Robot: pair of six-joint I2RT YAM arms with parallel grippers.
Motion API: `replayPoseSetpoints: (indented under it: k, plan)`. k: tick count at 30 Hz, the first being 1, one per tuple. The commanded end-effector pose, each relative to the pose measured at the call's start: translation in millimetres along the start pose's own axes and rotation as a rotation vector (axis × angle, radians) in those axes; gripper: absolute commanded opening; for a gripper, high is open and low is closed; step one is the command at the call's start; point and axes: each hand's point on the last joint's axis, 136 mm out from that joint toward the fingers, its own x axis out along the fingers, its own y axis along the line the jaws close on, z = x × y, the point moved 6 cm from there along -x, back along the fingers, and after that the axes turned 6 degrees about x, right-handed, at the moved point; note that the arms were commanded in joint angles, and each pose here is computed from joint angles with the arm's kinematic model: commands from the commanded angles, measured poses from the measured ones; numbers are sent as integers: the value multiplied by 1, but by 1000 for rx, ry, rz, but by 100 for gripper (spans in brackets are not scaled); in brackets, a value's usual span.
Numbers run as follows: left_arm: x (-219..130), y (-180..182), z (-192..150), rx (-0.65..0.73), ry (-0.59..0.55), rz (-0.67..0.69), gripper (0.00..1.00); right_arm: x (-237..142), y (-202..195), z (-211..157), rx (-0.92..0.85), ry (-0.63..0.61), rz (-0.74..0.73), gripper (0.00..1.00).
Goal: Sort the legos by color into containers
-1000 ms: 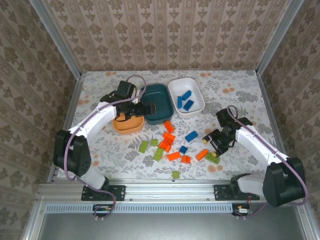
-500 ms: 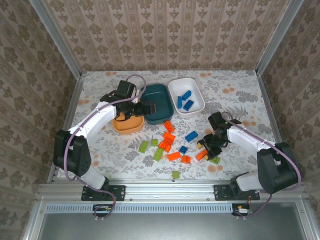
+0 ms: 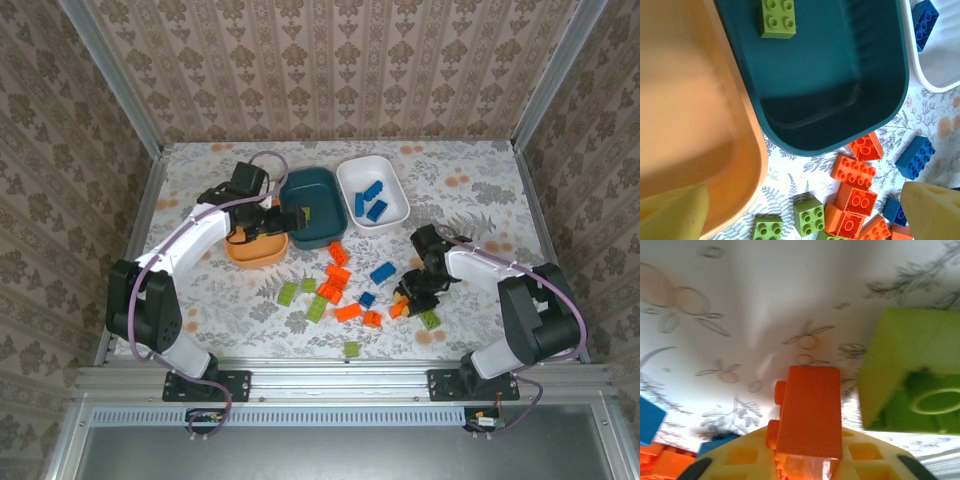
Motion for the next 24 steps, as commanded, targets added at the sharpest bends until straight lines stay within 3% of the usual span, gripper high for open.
replayPoseSetpoints:
  k: [1,6,13,18,24]
  plan:
    - [-13,4,-3,13,-14,8,100,-7,17,-3,-48,-26,33,19]
    - [-27,9,0,-11,-58,9,100,-41,54,-16,-166,-62,147,18]
    - [-63,27,4,-93,-169,25,100,-72,168,-90,-546,155,433,19]
    - [-86,42,-7,-175,-248,27,100,-54,234,-154,-752,382,534,19]
    - [-105,59,-29,-252,-299,35,100,-15,282,-210,-901,492,536,19]
